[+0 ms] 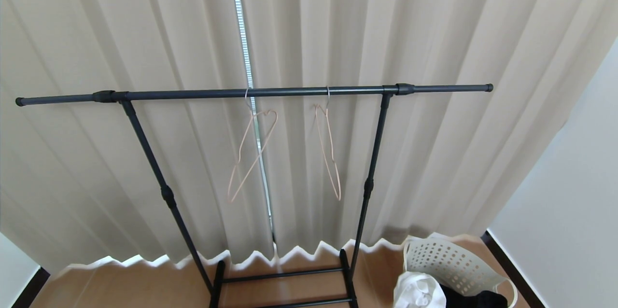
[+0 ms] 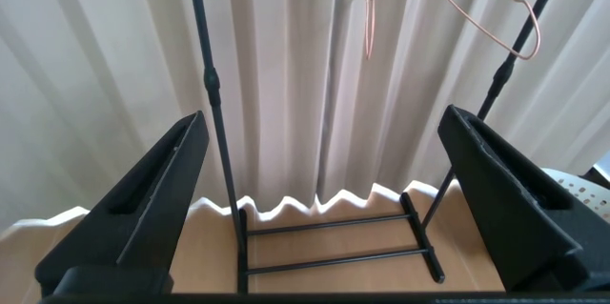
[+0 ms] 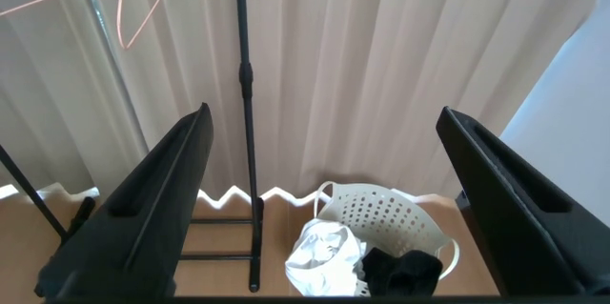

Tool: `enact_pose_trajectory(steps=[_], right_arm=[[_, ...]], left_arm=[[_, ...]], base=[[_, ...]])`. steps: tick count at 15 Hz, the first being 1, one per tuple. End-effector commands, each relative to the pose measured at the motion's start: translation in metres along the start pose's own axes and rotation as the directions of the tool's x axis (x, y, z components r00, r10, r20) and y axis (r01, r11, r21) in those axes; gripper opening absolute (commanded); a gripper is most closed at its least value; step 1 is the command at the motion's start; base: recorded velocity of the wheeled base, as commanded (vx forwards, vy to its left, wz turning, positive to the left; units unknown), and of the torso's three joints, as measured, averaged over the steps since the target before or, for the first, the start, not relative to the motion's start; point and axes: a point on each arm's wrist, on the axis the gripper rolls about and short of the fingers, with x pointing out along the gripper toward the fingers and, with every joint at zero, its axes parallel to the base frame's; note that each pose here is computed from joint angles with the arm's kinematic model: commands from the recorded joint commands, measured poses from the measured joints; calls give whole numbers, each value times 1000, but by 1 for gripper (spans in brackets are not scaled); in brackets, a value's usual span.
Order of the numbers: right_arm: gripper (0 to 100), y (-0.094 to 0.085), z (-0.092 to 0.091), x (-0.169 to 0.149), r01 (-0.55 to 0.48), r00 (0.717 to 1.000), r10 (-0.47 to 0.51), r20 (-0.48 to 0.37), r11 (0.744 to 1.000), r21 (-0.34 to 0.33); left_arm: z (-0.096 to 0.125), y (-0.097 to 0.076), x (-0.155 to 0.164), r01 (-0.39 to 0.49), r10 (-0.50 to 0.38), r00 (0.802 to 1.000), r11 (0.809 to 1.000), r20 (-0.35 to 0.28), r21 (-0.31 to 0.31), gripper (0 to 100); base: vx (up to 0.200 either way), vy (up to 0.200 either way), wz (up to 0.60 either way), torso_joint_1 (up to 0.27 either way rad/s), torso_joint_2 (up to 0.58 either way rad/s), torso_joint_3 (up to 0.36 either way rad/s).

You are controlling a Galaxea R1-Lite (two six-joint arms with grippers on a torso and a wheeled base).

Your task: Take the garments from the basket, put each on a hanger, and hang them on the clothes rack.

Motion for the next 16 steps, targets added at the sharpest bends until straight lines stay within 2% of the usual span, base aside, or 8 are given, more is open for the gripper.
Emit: enact_pose_trajectory(steps=[1,16], right_arm=[[100,0,0,0,1,1000,-1,0,1000,0],[100,0,0,0,1,1000,-1,0,1000,0]], left_arm=[[0,0,0,0,0,1000,1000,-2,0,100],[0,0,0,6,-6,1000,1000,-2,0,100]], base=[[0,0,0,-95,222,115],[0,0,0,-135,305,168]])
